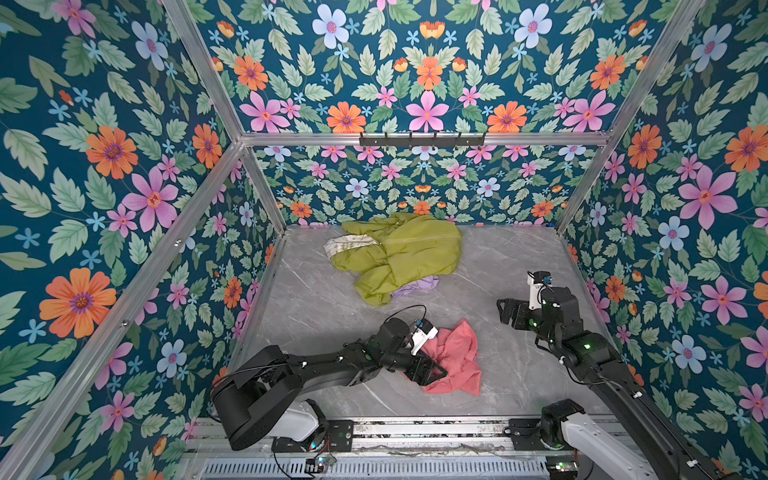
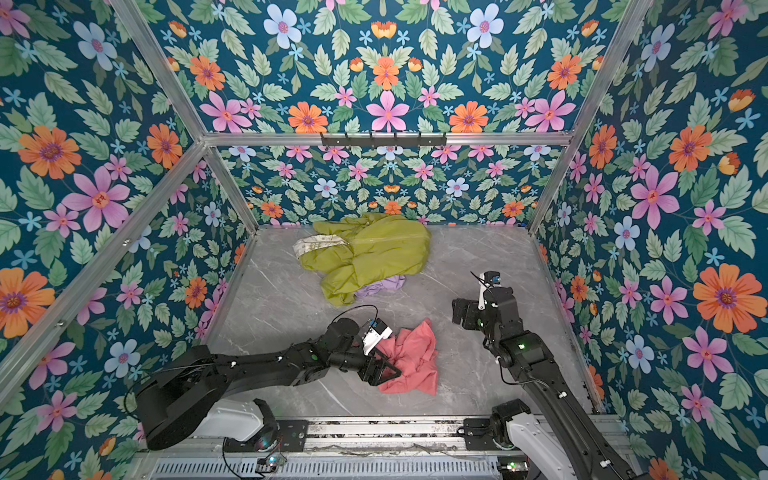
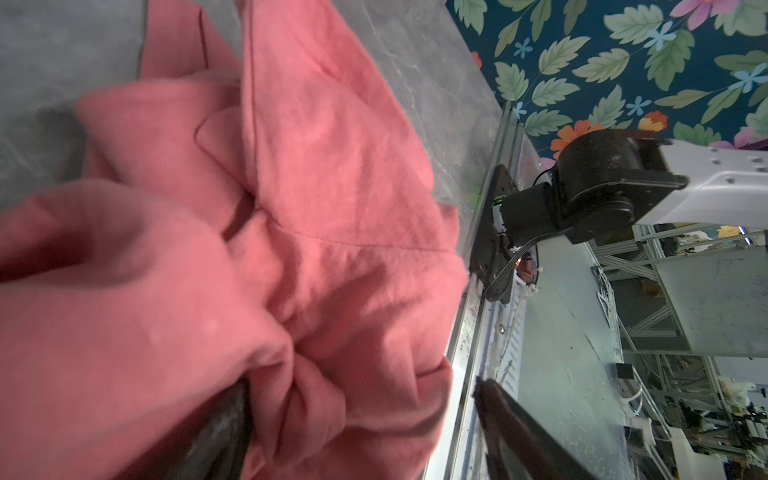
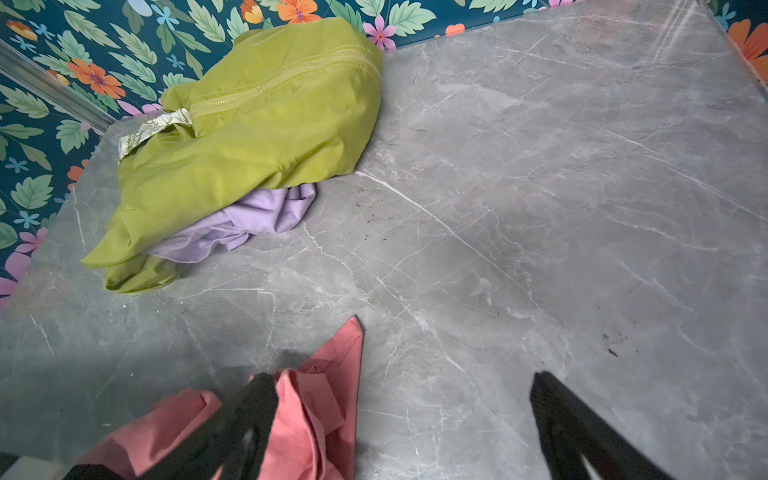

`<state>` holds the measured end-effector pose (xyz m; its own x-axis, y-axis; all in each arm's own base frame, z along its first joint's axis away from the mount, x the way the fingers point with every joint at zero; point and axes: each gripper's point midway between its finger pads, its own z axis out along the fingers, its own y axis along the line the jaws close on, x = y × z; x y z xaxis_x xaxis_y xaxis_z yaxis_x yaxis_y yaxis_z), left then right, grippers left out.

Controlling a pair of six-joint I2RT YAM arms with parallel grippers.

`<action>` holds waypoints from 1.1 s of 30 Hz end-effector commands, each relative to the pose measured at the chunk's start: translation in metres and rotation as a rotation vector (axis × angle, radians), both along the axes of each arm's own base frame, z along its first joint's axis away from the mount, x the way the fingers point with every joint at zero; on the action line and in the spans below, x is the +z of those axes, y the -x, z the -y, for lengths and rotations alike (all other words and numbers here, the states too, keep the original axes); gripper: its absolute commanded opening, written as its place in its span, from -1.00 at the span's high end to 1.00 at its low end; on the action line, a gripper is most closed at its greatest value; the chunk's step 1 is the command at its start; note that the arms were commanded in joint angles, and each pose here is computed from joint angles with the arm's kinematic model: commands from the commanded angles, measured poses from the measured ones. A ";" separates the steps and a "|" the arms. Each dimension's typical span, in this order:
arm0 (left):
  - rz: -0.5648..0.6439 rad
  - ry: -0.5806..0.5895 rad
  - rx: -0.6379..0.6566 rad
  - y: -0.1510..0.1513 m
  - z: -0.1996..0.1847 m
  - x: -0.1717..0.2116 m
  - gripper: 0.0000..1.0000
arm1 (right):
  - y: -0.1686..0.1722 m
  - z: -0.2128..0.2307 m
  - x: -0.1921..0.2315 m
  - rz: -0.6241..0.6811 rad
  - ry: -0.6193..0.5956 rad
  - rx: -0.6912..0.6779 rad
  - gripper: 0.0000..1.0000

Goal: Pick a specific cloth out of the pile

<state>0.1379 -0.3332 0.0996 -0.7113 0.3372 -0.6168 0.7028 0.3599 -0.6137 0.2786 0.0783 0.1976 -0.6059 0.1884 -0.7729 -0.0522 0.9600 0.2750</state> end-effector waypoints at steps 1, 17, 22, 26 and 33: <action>0.098 0.061 0.073 -0.015 -0.002 0.037 -0.85 | -0.003 0.002 0.005 0.023 0.020 -0.006 -0.92; 0.671 -0.332 1.156 -0.116 -0.221 0.083 -0.98 | -0.032 0.040 -0.018 0.229 0.345 -0.090 -0.99; 0.845 -0.330 1.346 -0.145 -0.287 0.083 -0.89 | -0.059 0.052 -0.057 0.245 0.455 -0.153 -0.99; 0.831 -0.528 1.334 -0.184 -0.321 0.062 -0.89 | -0.079 0.051 -0.071 0.307 0.478 -0.163 -0.99; 0.807 -0.601 1.326 -0.231 -0.339 0.025 -0.88 | -0.095 0.072 -0.082 0.331 0.411 -0.206 -0.98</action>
<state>0.3452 0.0169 0.0937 -0.4029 0.0733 -0.9123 -0.2604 0.9464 0.1910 0.3572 0.0115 0.0862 -0.4290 -0.1432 -0.8919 0.0955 0.9746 -0.2025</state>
